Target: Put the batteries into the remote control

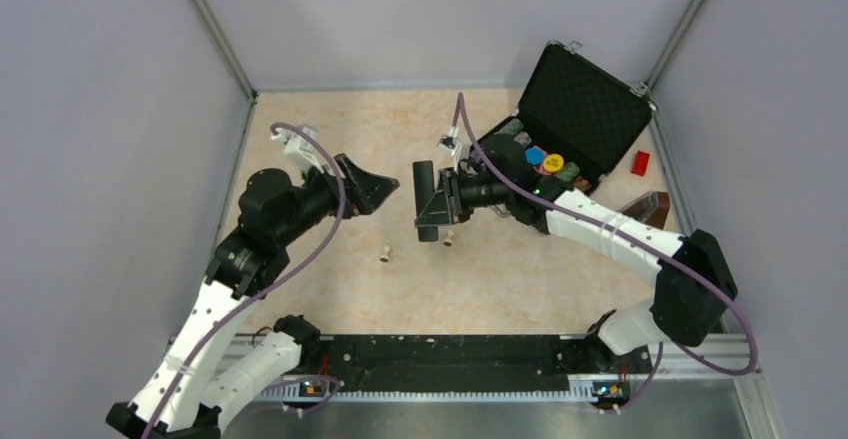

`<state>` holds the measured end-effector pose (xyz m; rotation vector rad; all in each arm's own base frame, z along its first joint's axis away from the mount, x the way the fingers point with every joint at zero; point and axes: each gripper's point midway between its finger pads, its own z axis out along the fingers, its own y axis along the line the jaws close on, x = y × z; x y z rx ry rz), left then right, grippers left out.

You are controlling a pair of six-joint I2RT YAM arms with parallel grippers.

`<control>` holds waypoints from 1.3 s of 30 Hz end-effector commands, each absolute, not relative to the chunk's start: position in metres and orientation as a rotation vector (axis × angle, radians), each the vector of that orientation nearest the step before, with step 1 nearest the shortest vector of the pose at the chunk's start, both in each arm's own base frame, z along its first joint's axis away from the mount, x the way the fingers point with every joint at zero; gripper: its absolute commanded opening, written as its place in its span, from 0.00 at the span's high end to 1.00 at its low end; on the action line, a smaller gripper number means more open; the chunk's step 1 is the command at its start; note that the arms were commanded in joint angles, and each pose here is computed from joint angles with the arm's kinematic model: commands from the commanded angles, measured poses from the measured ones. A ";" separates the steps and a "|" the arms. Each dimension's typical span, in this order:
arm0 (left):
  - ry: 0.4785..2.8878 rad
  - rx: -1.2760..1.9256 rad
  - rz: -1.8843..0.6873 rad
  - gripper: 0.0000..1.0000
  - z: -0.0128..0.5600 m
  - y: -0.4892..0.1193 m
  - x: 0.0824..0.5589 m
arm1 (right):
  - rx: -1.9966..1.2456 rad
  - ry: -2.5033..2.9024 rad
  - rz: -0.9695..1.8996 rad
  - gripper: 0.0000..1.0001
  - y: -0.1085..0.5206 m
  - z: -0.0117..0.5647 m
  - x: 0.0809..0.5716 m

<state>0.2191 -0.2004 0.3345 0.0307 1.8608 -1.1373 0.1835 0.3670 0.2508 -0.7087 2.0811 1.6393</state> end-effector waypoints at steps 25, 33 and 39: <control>1.873 -0.237 -0.508 0.01 0.297 -0.099 0.238 | -0.262 2.491 -0.286 0.84 0.295 0.047 0.393; 1.882 -0.243 -0.504 0.01 0.292 -0.099 0.237 | -0.236 2.547 -0.221 0.74 0.306 0.034 0.383; 1.892 -0.253 -0.498 0.01 0.287 -0.095 0.232 | -0.224 2.543 -0.160 0.64 0.312 0.044 0.380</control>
